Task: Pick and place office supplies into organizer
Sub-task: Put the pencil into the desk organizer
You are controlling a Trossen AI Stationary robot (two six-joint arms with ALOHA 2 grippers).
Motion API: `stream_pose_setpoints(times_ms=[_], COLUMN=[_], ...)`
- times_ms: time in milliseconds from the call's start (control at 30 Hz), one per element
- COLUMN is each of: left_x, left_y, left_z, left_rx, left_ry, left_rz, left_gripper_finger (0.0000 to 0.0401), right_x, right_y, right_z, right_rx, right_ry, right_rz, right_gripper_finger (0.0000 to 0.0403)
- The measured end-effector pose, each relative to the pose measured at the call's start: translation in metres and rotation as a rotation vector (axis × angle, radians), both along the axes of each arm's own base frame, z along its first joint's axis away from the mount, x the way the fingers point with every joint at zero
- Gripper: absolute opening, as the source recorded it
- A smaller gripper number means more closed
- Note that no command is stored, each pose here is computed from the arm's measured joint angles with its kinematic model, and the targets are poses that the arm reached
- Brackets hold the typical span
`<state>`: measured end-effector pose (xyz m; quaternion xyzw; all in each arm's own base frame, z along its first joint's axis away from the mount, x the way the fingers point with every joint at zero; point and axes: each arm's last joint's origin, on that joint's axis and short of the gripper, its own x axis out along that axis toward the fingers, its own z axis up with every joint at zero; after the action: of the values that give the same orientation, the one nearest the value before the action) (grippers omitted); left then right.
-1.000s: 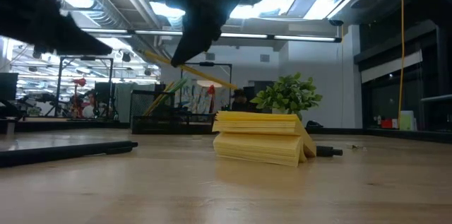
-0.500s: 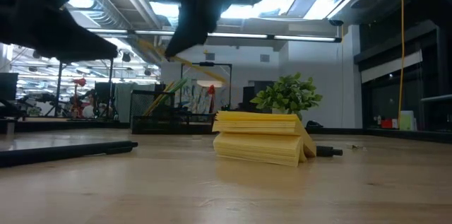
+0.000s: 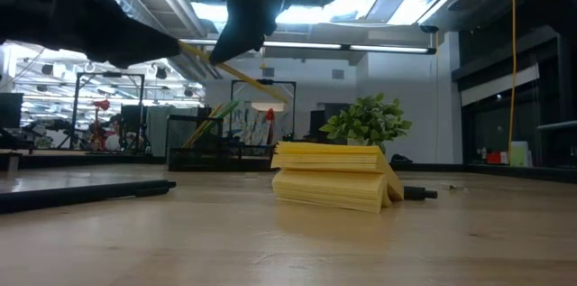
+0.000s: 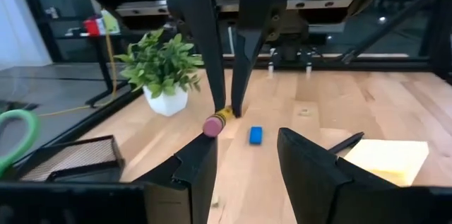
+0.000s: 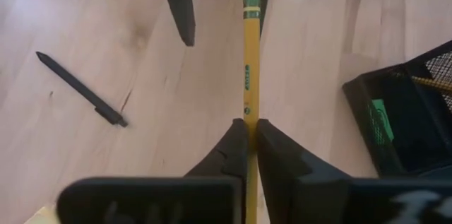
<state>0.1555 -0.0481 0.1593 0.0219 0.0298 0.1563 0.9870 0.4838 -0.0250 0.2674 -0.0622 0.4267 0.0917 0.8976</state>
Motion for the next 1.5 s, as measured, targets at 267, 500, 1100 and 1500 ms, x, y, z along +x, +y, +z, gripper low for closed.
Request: stream_pose_setpoints(times_ms=[267,500,1100,1500], left_x=[0.004,0.005,0.006,0.006], left_y=[0.006,0.011,0.014,0.013], left_z=[0.005,0.005,0.005,0.005], left_rx=[0.012,0.009,0.025,0.025], left_ry=[-0.039,-0.038,-0.032,-0.031], left_rz=[-0.033,-0.025,-0.026,-0.022], left_gripper_finger=[0.0143,0.0143,0.0143,0.0143], right_x=[0.000,0.000,-0.005,-0.010], right_y=[0.000,0.000,0.000,0.001], right_z=[0.000,0.000,-0.002,0.011], right_rx=[0.001,-0.001,0.002,0.000], right_ry=[0.000,0.001,0.047,0.020], right_rz=[0.001,0.000,0.000,0.001], right_gripper_finger=[0.0034,0.0023,0.0016,0.0016])
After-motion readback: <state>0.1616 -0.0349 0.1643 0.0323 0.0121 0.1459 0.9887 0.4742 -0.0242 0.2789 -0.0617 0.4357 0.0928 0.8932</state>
